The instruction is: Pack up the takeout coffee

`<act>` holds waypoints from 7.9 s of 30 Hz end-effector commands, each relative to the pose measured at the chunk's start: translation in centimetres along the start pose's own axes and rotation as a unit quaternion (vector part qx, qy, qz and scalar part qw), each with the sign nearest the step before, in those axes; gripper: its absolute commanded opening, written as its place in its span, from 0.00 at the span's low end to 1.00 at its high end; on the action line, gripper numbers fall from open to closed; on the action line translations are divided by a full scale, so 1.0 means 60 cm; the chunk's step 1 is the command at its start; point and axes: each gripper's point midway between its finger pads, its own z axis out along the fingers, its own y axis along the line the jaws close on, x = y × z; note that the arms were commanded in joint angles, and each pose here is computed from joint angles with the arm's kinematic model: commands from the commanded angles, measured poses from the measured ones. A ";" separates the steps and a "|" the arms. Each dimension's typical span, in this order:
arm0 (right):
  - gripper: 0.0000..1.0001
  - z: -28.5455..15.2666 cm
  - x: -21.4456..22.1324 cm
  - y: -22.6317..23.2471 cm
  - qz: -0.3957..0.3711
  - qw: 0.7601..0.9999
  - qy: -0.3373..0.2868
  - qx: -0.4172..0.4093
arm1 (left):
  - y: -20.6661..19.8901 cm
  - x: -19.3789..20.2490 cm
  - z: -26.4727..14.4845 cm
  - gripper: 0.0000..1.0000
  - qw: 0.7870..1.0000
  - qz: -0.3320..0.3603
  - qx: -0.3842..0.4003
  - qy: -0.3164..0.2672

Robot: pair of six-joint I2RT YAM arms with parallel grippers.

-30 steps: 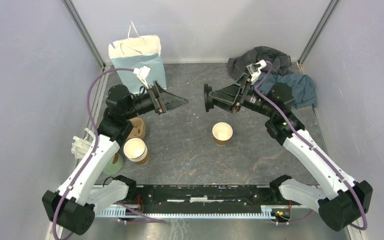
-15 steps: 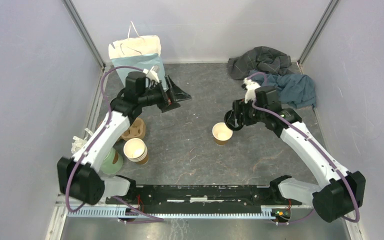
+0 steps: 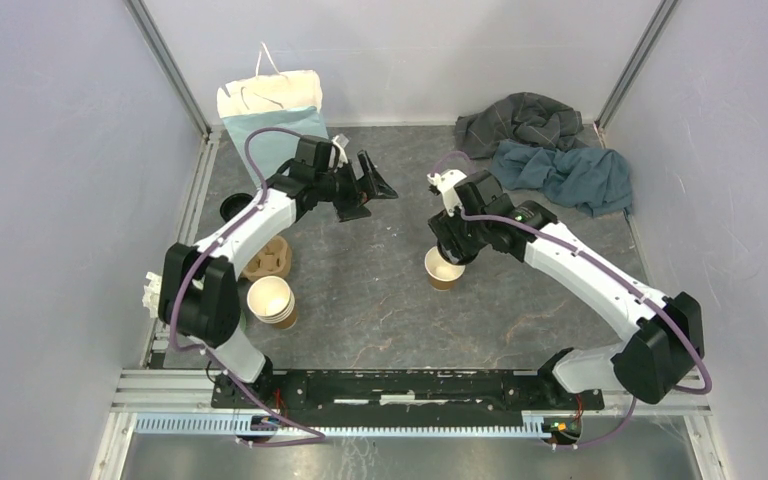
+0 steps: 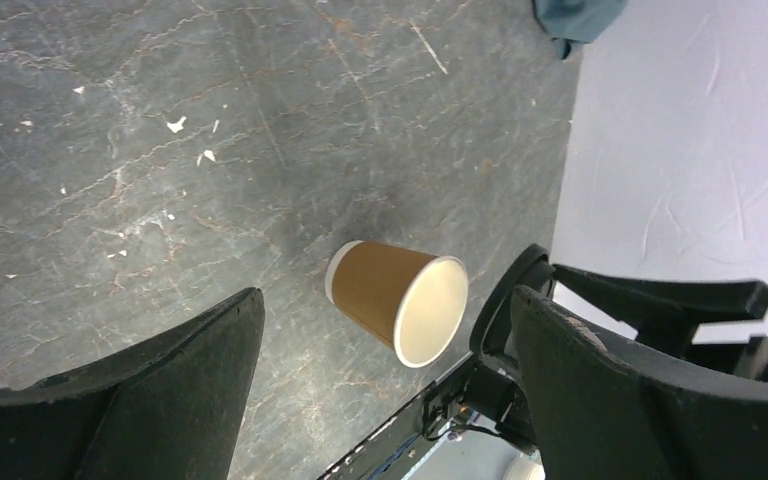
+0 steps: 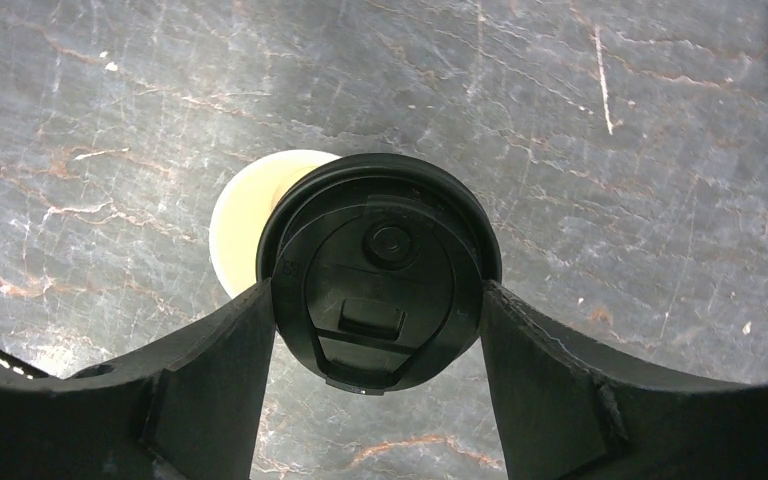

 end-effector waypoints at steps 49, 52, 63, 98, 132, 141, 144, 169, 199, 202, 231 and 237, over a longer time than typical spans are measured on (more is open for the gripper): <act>0.79 0.044 0.013 0.060 -0.068 0.994 0.042 -0.077 | 0.008 -0.034 0.027 1.00 0.998 0.055 -0.036 0.024; 0.78 0.045 0.015 0.061 -0.068 0.994 0.044 -0.078 | 0.008 -0.034 0.027 1.00 0.998 0.055 -0.036 0.025; 0.79 0.048 0.019 0.062 -0.067 0.993 0.048 -0.080 | 0.005 -0.035 0.029 1.00 0.998 0.055 -0.032 0.027; 0.81 0.057 0.030 0.066 -0.066 0.992 0.060 -0.086 | 0.013 -0.031 0.033 1.00 0.997 0.053 -0.037 0.031; 0.90 -0.027 0.001 0.020 0.084 0.993 -0.034 -0.081 | -0.067 0.141 0.047 0.72 0.989 0.042 0.000 0.143; 0.77 -0.005 0.014 0.022 0.154 0.978 -0.055 -0.131 | -0.047 0.199 0.050 0.48 0.983 0.005 0.009 0.181; 0.74 -0.003 0.015 0.013 0.173 0.973 -0.054 -0.140 | -0.054 0.212 0.055 0.47 0.981 0.002 0.024 0.191; 0.64 0.041 0.034 0.006 0.206 0.961 -0.037 -0.179 | -0.038 0.226 0.093 0.36 0.974 0.011 0.024 0.224; 0.52 0.084 0.116 0.010 0.328 0.906 -0.059 -0.260 | 0.052 0.256 0.117 0.25 0.963 0.018 -0.067 0.259; 0.52 0.098 0.151 0.018 0.341 0.901 -0.056 -0.264 | 0.065 0.263 0.117 0.24 0.961 0.013 -0.080 0.264; 0.62 0.084 0.127 -0.023 0.405 0.872 -0.045 -0.273 | 0.010 0.198 0.101 0.43 0.969 0.085 -0.059 0.226; 0.68 0.065 0.087 -0.038 0.390 0.877 -0.063 -0.274 | 0.001 0.191 0.081 0.47 0.967 0.101 -0.063 0.224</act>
